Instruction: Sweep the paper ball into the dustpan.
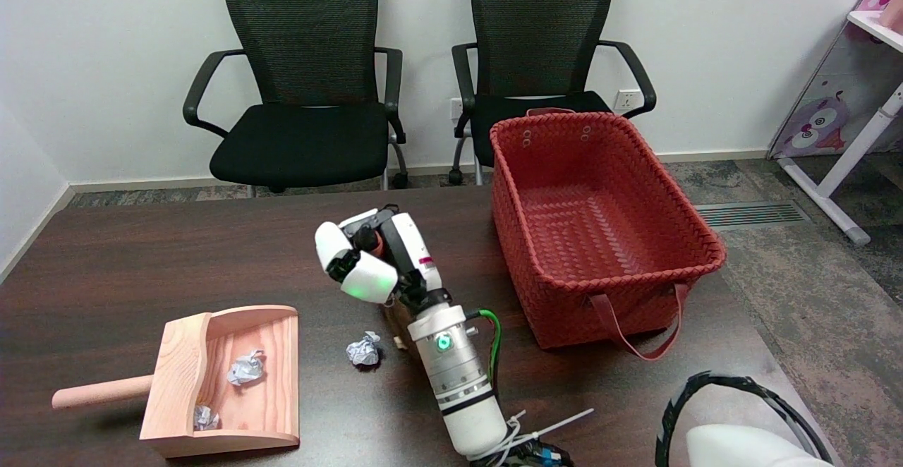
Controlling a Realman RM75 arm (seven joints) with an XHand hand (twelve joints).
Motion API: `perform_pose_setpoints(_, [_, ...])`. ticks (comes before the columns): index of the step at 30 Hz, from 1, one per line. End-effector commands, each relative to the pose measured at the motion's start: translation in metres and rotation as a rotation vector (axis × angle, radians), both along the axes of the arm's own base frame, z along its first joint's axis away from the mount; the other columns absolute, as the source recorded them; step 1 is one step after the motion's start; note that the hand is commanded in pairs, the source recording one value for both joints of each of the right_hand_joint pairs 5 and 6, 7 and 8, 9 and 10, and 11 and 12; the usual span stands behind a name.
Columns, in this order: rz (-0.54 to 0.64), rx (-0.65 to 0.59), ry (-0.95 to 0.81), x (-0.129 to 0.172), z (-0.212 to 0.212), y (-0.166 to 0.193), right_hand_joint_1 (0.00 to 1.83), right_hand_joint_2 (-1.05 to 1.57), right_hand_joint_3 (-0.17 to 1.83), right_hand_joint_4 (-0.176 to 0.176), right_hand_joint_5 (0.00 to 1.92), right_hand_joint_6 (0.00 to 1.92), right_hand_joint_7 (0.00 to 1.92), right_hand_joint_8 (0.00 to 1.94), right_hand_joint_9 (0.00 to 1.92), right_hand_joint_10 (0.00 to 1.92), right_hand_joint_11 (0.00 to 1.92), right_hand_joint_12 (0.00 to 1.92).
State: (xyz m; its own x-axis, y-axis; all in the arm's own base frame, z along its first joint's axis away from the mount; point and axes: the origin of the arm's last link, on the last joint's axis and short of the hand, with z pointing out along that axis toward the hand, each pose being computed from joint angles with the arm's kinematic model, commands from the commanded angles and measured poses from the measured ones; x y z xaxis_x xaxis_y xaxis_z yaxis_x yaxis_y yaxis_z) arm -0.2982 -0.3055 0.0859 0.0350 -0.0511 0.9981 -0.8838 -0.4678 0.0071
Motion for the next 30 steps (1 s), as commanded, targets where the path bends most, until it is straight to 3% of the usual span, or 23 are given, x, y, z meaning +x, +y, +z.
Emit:
perform_pose_setpoints(1, [-0.03,0.199,-0.493,0.011,0.002,-0.025,0.65,0.56,1.22,0.014,1.92,1.92,1.92,1.92,1.92,1.92,1.92,1.92])
perform_pose_setpoints(10, [-0.054,0.433,-0.96,0.017,0.001,-0.034,0.67,0.54,1.2,0.011,1.92,1.92,1.92,1.92,1.92,1.92,1.92,1.92])
perform_pose_setpoints(16, [-0.039,0.496,-1.065,0.023,0.004,-0.04,0.7,0.51,1.22,0.01,1.92,1.92,1.92,1.92,1.92,1.92,1.92,1.92])
perform_pose_setpoints(23, [-0.003,0.494,-1.038,0.031,0.013,-0.041,0.69,0.63,1.19,0.011,1.92,1.92,1.92,1.92,1.92,1.92,1.92,1.92])
perform_pose_setpoints(30, [0.004,0.19,-0.566,0.039,0.024,-0.029,0.61,1.05,1.19,0.027,1.92,1.92,1.92,1.92,1.92,1.92,1.92,1.92])
